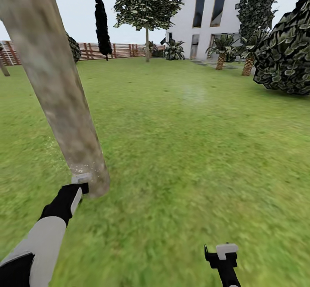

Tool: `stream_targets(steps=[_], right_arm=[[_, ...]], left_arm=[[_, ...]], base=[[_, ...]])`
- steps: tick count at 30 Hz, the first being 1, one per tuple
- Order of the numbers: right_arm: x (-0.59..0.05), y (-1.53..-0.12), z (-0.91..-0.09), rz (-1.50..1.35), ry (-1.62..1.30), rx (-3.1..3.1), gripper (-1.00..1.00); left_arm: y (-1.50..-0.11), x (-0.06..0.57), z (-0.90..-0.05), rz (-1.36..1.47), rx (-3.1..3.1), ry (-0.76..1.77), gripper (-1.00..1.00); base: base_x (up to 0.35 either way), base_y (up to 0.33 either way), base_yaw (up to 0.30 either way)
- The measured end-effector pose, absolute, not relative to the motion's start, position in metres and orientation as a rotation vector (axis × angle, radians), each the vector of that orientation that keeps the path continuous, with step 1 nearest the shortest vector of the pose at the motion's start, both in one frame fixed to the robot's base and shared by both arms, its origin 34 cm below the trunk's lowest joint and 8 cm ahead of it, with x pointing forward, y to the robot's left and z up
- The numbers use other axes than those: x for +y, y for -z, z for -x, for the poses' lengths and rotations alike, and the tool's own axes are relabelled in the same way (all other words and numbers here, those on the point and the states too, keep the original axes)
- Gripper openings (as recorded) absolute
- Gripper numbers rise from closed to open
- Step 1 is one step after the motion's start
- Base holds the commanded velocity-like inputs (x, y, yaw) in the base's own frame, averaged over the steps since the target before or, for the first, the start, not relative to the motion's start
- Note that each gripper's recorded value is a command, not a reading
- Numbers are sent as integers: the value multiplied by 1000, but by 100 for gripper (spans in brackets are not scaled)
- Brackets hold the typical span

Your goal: In the garden, pick up the pesticide atomizer on the floor and spray pesticide onto both trees until each tree trunk is fully covered.

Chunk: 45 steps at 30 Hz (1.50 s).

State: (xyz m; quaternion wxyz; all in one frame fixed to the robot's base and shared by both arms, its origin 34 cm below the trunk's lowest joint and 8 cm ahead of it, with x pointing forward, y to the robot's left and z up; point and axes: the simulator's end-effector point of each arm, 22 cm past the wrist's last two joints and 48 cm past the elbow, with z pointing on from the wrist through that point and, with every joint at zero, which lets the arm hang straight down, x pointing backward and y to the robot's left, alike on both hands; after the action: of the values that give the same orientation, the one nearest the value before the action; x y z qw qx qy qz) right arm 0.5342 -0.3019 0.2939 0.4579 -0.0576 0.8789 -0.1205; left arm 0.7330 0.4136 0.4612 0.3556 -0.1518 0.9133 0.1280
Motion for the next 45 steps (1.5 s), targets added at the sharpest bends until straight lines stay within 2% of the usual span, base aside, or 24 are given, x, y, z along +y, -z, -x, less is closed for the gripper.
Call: stream_targets(steps=[4, 6, 10, 20, 28, 45], right_arm=[[-302, -294, -534, 144, 296, 2164, 100], [-302, -294, -534, 144, 298, 2165, 100], [-303, -294, -534, 142, 299, 2166, 100], [-303, -294, -534, 142, 300, 2165, 100], [-303, -294, -534, 142, 300, 2165, 100], [-303, -294, -534, 142, 300, 2165, 100]], left_arm=[[-486, 387, -761, 366, 2336, -279, -100], [-491, 396, -762, 358, 2346, -303, -100], [-520, 454, -754, 394, 2332, -396, -100], [-520, 449, -754, 395, 2331, -384, -100], [-520, 447, -754, 393, 2332, -382, -100], [-520, 448, -754, 392, 2331, -384, -100]], base=[[0, 0, 5], [0, 0, 0], [0, 0, 1], [62, -32, 212], [196, -204, 15], [22, -274, 0]])
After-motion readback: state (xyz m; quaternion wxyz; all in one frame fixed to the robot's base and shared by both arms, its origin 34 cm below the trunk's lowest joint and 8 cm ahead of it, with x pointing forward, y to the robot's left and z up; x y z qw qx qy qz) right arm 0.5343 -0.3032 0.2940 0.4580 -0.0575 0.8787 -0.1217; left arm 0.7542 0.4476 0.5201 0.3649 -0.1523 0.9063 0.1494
